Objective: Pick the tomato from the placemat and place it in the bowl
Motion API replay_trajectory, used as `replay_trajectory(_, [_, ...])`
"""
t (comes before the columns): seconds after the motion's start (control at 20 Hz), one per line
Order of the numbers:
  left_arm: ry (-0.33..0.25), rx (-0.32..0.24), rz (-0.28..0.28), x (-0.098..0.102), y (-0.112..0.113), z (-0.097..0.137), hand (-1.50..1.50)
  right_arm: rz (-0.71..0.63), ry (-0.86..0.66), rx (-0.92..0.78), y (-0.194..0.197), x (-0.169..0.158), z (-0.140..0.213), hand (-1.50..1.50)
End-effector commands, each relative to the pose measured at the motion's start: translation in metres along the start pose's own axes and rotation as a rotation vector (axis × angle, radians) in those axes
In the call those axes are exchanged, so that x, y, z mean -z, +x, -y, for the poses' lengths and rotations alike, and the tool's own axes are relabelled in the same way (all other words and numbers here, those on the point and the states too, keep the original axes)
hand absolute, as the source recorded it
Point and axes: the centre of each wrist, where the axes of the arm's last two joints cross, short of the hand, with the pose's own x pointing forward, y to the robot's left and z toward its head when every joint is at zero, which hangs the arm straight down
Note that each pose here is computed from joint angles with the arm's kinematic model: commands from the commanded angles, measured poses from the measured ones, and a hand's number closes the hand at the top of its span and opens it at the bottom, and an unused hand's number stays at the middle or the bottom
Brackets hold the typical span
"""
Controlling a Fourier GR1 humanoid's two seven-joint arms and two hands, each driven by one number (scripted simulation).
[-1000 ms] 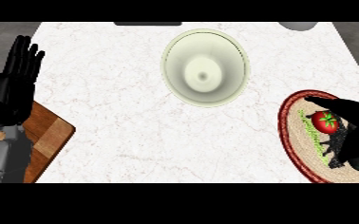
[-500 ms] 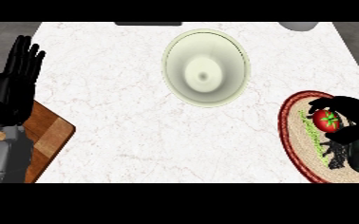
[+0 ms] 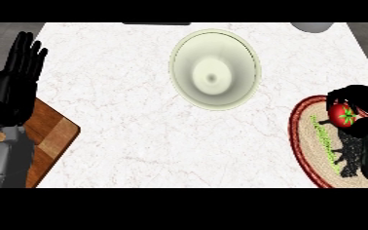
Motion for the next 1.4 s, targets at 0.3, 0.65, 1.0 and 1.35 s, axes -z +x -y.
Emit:
replay_trajectory(0.3, [-0.073, -0.037, 0.056, 0.010, 0.011, 0.020, 0.00, 0.120, -0.209, -0.193, -0.029, -0.037, 0.088, 1.50])
replay_trajectory(0.65, [-0.057, -0.031, 0.041, 0.011, 0.002, 0.026, 0.00, 0.145, -0.439, -0.173, -0.038, -0.056, 0.125, 1.50])
replay_trajectory(1.0, [-0.056, -0.022, 0.028, 0.011, 0.000, 0.019, 0.00, 0.417, -0.554, -0.068, -0.030, -0.077, 0.177, 1.50])
replay_trajectory(1.35, [-0.028, -0.009, 0.031, 0.019, 0.001, 0.005, 0.00, 0.620, -0.585, 0.075, 0.003, -0.080, 0.231, 1.50])
